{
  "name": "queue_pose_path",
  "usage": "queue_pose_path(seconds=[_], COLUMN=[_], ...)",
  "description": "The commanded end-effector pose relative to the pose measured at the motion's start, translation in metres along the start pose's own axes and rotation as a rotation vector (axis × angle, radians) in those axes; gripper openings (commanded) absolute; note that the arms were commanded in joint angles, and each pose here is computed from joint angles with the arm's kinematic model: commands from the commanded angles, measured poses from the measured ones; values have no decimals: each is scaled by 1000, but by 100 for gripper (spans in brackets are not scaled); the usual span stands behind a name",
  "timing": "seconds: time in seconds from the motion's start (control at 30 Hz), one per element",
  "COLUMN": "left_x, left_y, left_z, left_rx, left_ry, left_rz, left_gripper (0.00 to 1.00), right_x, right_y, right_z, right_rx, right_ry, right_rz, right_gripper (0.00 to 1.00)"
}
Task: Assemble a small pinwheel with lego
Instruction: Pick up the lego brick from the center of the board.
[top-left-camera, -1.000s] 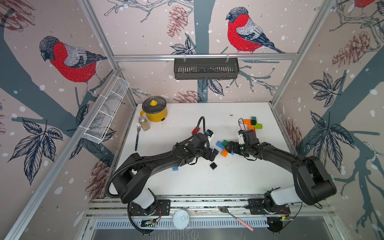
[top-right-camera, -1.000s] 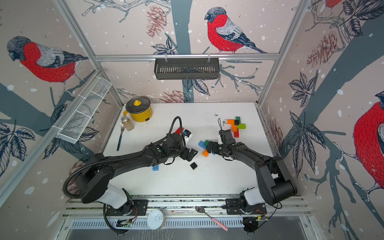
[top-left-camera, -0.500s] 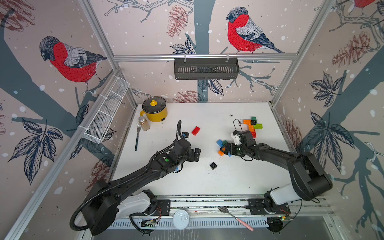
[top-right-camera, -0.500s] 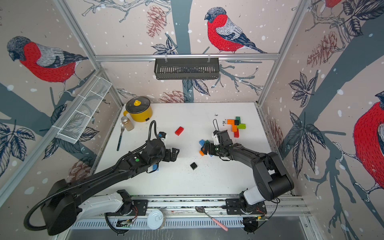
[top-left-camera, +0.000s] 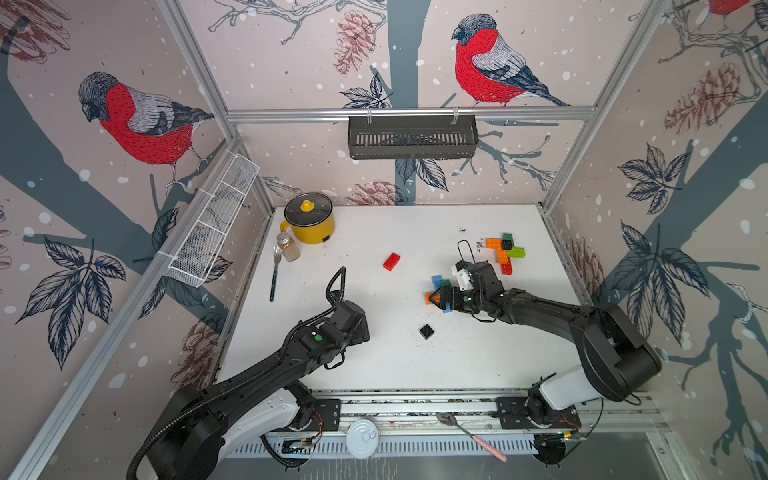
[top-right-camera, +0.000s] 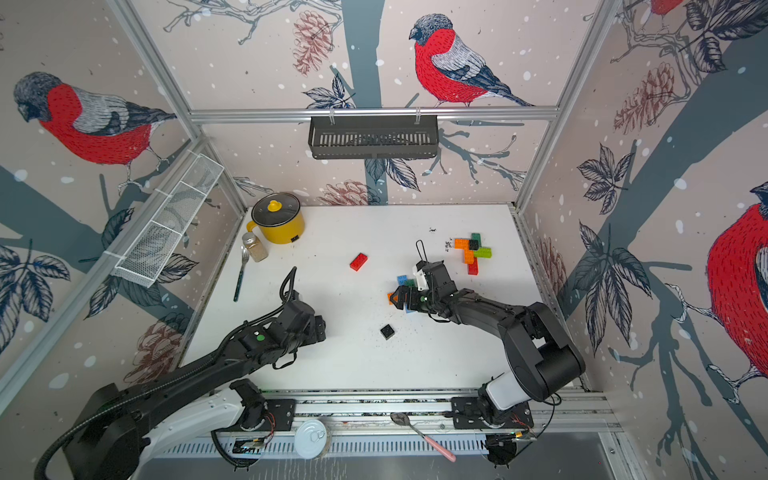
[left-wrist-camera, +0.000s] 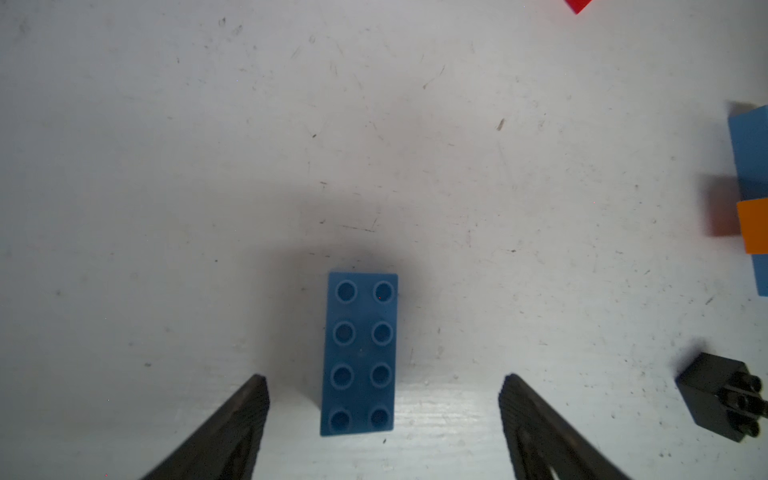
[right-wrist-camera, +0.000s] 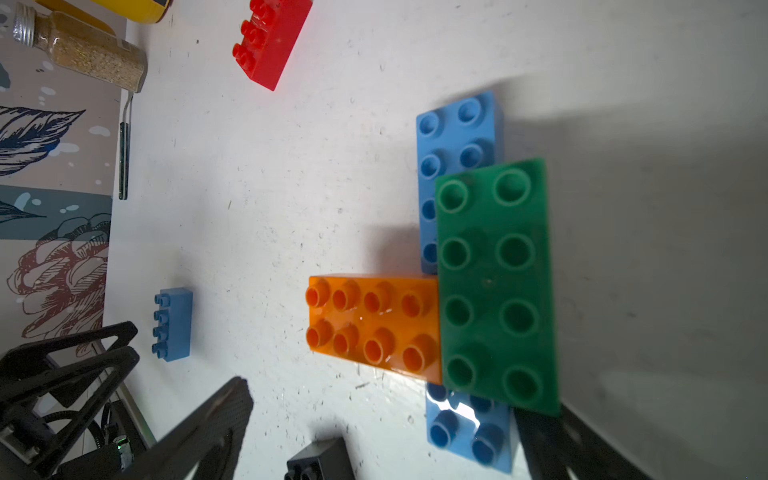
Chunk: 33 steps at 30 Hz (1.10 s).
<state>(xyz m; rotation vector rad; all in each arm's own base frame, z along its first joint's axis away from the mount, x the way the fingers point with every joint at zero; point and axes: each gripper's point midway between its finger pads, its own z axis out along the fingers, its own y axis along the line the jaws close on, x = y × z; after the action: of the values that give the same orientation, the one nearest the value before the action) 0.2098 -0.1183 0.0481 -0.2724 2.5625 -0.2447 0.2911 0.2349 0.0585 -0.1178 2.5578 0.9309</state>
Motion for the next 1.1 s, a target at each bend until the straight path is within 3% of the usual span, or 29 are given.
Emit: queue_pose_path(seconds=[0.0,0.27,0.47,0.63,0.8,1.07], left_x=[8,26,27,32,41,42], left_y=[7,9,9,9,-7,0], left_z=[8,24,28,25,23,19], left_rx=[-29,-70,-72,-58,45,19], left_ry=[20,112,117,136,176,169], left_rz=[-33,-7,-19,-28,-15,-19], left_gripper=[84,73,61,58,55,52], right_x=[-9,-15,-17,-18,-18,-14], right_y=[10,21,26,29,32,47], right_z=[4,11,10,14,20,25], right_rx=[-37,-62,-77,-97,-102,-130], right_ry=[-24,-37,-42,-42,-33,-15], right_rz=[17,36,44,59,64,77], right_gripper=[99,99,99,99,99,99])
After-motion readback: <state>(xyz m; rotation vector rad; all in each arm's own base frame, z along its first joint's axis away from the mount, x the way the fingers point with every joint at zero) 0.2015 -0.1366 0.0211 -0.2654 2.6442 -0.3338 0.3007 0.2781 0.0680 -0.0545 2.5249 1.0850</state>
